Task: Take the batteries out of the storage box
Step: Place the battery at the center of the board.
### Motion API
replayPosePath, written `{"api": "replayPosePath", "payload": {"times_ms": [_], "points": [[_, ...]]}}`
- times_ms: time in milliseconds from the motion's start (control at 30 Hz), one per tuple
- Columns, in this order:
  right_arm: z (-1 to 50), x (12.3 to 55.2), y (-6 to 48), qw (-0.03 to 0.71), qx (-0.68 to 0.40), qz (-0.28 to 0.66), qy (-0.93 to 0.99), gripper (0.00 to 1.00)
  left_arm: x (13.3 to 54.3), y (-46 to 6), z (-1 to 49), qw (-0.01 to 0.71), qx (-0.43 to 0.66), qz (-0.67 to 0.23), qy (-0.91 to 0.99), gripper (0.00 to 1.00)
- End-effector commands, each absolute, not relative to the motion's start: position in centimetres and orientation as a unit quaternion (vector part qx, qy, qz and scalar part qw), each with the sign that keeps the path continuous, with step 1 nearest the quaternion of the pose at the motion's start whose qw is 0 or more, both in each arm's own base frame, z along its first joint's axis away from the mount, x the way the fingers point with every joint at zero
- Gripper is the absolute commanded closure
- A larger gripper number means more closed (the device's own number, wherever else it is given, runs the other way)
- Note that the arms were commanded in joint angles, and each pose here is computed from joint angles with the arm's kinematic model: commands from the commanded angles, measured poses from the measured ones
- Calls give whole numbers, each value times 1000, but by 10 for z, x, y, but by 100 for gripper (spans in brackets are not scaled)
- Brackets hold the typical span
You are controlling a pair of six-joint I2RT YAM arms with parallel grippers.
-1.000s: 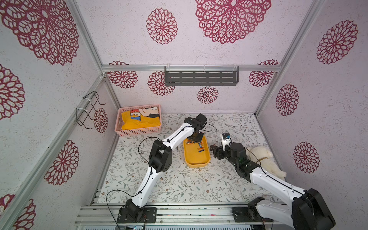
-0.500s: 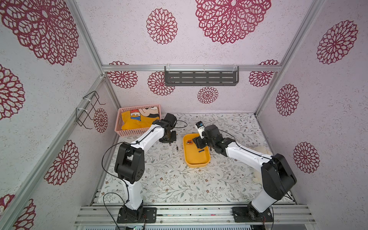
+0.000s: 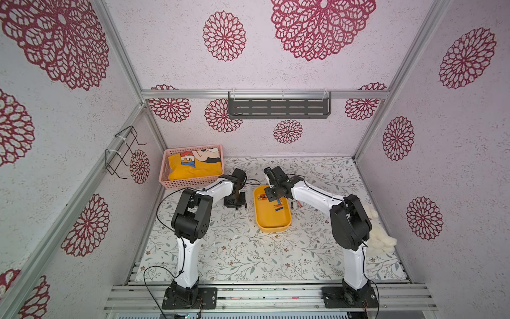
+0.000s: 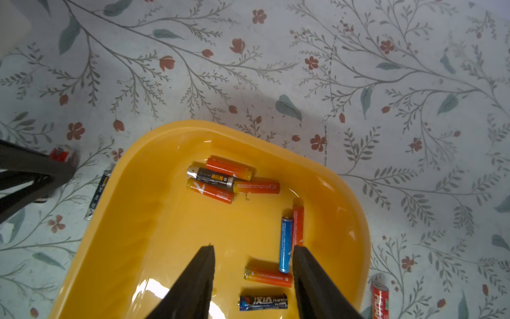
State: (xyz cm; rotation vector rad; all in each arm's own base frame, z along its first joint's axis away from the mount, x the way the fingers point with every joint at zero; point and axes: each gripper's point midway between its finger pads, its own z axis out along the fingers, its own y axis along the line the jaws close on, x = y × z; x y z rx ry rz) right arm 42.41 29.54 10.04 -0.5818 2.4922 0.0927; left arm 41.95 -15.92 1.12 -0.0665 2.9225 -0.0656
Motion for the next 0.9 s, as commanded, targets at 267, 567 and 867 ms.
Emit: {"api": "replayPosePath", "payload": {"times_ms": [267,567,867], "points": [[96,419,280,249,-149,-8,957,51,425,-153,3,108,-16,-3,994,83],[77,421,281,234,-136,-13,963,53,421,-155,19,116,-17,-10,993,64],[52,426,278,218,-123,-28,968,55,418,-157,76,158,-13,-21,987,58]]}}
